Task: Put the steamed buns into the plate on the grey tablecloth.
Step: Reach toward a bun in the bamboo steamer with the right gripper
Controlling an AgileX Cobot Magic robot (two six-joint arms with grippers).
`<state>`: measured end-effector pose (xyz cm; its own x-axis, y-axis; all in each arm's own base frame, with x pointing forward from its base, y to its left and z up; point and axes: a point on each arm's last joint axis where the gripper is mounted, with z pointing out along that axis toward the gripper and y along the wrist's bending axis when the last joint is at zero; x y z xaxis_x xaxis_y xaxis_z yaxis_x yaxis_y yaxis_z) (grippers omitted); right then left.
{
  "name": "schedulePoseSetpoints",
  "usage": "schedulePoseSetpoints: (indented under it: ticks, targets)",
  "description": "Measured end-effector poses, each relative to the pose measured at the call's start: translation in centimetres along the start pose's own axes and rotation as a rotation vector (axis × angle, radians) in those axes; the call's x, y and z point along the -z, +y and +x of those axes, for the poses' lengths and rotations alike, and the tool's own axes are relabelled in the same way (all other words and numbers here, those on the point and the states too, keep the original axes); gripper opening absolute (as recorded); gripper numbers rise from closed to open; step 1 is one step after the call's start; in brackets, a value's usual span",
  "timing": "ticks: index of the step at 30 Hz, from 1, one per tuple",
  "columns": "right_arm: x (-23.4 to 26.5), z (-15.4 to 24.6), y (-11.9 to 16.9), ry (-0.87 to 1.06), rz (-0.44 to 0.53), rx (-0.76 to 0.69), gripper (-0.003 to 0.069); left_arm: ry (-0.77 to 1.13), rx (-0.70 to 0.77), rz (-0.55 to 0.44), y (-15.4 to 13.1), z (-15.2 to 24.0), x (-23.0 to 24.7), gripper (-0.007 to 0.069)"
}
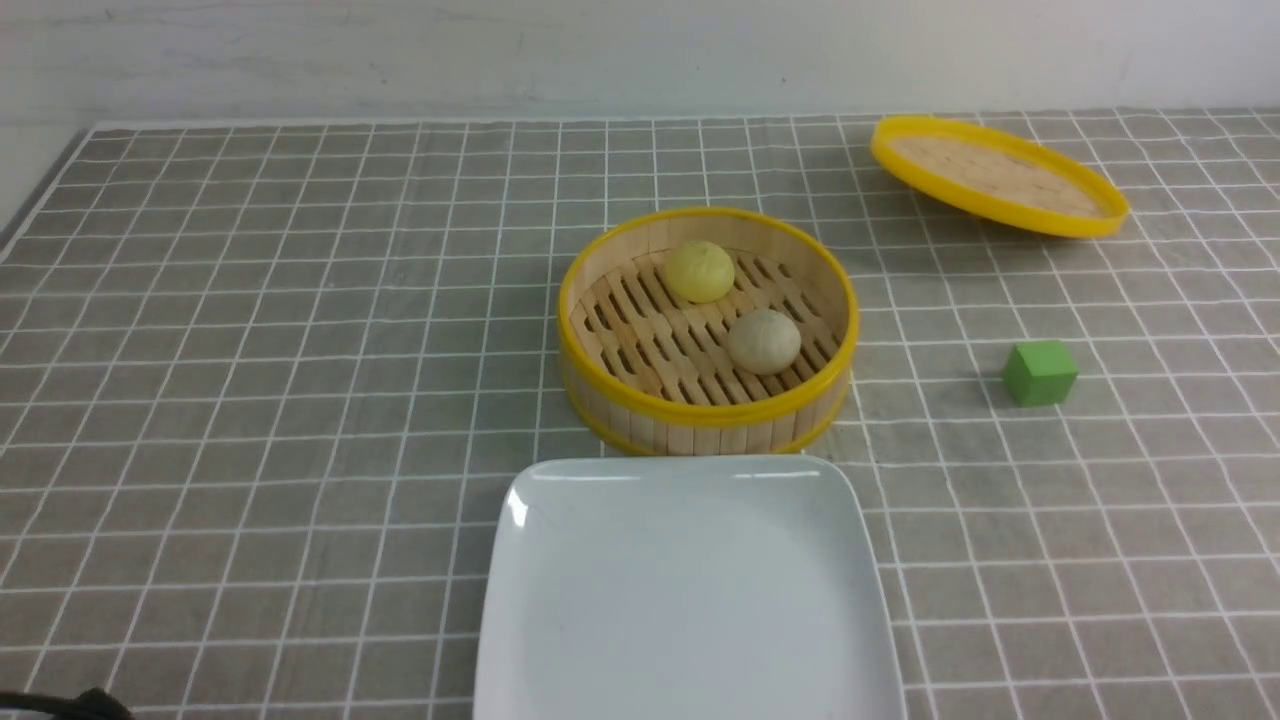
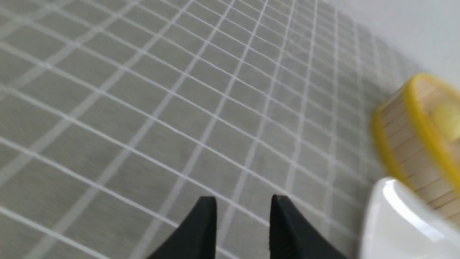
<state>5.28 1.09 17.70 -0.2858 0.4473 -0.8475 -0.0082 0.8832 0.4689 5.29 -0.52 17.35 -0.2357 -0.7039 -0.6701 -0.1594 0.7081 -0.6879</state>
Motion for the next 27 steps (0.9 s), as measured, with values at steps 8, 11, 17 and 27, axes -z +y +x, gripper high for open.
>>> schedulePoseSetpoints:
  ticks: [8, 11, 17, 27]
  targets:
    - [0.0, 0.0, 0.8, 0.013, -0.096, -0.452, 0.0239, 0.059, 0.564, 0.078, -0.8, 0.4, 0.0, 0.0241]
    - [0.0, -0.1, 0.9, 0.011, -0.106, -0.480, 0.0235, 0.045, 0.578, 0.092, -0.8, 0.2, 0.0, 0.0239]
    - [2.1, -5.0, 3.4, -0.135, -0.171, -0.281, 0.0128, -0.025, 0.325, 0.196, -3.9, -2.6, 1.9, 0.0142]
    - [-2.9, -12.7, 6.7, 0.416, 0.141, 0.144, -0.0008, 0.499, -0.239, -0.056, -10.9, -7.7, 0.8, 0.0002]
